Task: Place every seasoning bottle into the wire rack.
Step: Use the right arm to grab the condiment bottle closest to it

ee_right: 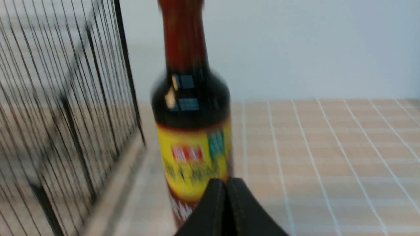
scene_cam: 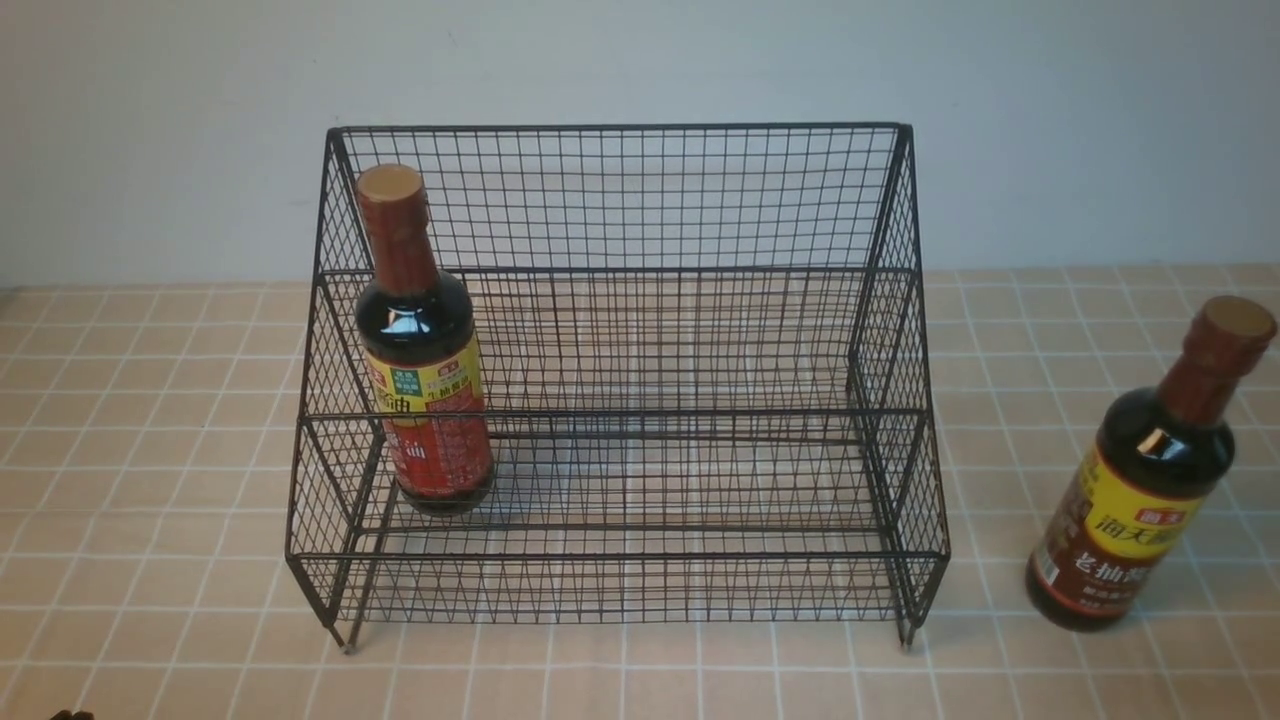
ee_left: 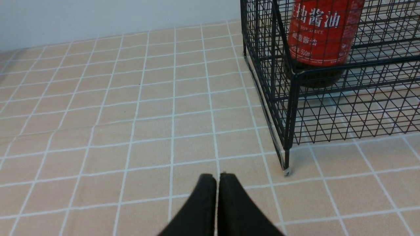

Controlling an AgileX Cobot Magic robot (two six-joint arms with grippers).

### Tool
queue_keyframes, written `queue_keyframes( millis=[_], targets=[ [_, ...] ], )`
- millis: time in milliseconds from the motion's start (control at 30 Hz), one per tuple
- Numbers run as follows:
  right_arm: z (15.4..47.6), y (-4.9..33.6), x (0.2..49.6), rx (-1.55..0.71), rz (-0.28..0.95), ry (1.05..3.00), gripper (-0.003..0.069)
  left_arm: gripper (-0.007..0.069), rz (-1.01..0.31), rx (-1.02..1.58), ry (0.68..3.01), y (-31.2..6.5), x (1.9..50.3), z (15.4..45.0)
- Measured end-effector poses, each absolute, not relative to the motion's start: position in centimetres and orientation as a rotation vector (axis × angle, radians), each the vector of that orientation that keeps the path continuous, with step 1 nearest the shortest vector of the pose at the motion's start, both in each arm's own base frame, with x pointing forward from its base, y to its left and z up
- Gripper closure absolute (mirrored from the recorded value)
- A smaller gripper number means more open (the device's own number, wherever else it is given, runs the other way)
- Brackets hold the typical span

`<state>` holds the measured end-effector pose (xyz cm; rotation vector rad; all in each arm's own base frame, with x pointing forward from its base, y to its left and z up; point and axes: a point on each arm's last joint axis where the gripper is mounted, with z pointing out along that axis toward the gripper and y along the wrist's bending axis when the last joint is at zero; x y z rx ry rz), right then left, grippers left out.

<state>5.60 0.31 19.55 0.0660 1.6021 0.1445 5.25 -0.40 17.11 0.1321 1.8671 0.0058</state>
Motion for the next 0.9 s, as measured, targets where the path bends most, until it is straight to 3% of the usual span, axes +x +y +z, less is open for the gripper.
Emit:
queue_keyframes(
  millis=[167,633,833,900],
  targets=[
    [20.9,0.2,5.6,0.153,0.265,1.452,0.0673,0.0632,0.006,0.132,1.867,-0.4,5.3,17.1],
    [22.4,-0.1,5.2,0.200,0.272,1.272,0.0673,0.0632,0.006,0.132,1.867,-0.4,5.3,17.1],
    [23.2,-0.1,6.0,0.191,0.257,1.328,0.0622,0.0632,0.006,0.132,1.867,-0.4,5.3,17.1],
    [24.0,0.0,6.9,0.179,0.238,1.384,0.0572,0.0632,0.006,0.132,1.867,-0.4,5.3,17.1]
  ],
)
